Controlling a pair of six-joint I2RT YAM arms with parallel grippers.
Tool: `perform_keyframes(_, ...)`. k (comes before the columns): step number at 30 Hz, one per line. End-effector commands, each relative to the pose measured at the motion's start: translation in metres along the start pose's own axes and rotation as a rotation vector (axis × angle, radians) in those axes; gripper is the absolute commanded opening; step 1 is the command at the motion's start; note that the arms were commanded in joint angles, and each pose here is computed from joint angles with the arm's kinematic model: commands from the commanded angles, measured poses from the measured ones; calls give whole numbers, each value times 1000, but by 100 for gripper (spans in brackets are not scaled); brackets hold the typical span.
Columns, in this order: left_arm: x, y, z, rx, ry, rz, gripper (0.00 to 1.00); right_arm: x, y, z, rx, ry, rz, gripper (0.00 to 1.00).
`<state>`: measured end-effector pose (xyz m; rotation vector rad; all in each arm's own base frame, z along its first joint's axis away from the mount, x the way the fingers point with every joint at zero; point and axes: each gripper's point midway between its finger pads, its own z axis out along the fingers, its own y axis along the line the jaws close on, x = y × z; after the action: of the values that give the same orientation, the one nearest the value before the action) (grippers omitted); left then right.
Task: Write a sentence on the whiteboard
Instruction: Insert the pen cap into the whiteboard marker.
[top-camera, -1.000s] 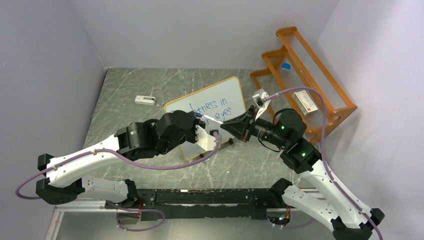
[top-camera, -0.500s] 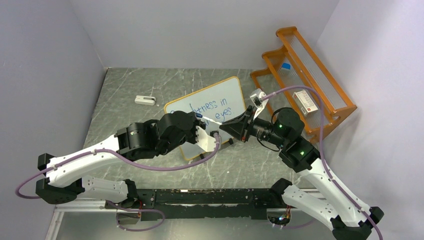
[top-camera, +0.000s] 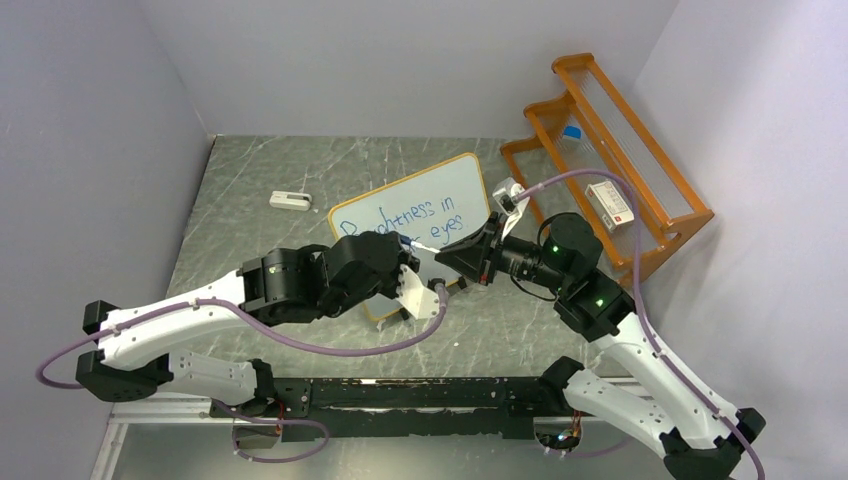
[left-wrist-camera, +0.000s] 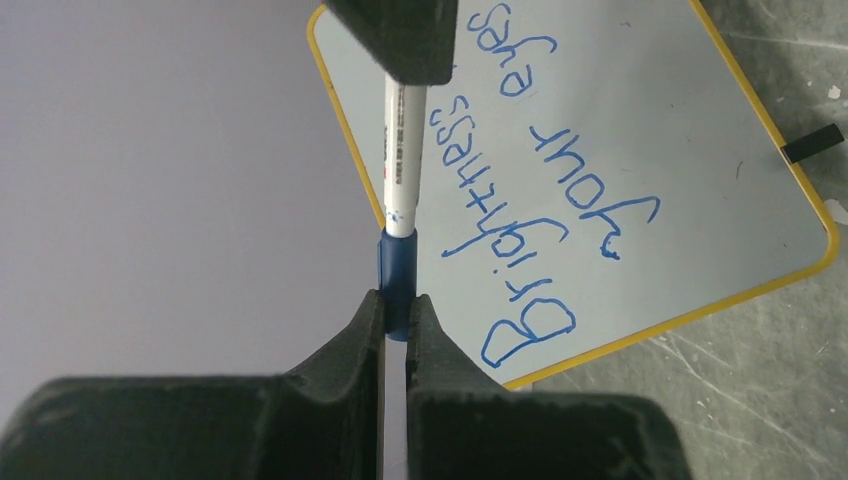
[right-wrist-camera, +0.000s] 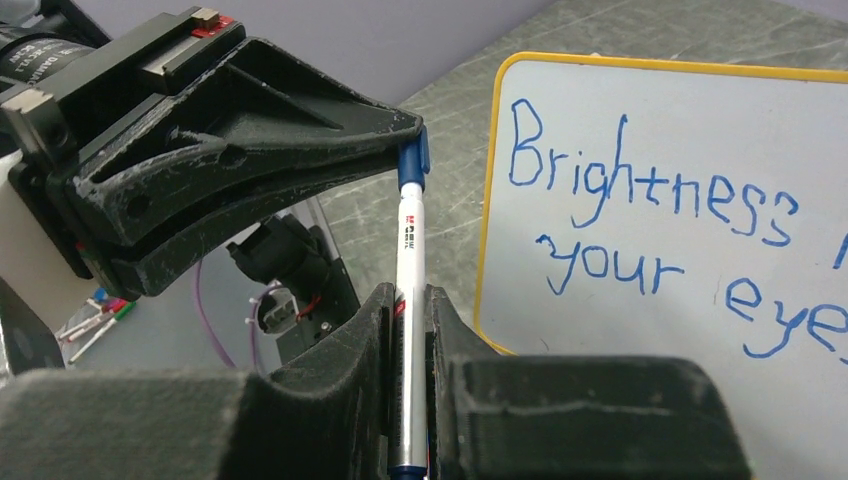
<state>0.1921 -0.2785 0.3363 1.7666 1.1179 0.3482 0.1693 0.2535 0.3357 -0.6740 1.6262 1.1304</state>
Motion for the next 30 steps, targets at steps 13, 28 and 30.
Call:
perform_keyframes(13,-39,3,-21,-36,-11,193,5,-7,0,8,-27,-72,0,0)
perform_keyframes(28,-42,48,-45,-251,-67,-89,65,-17,-29,4,95,-278,-62,0)
perform_keyframes(30,-42,63,-55,-329,-101,-273,69,-21,-33,1,114,-323,-73,0)
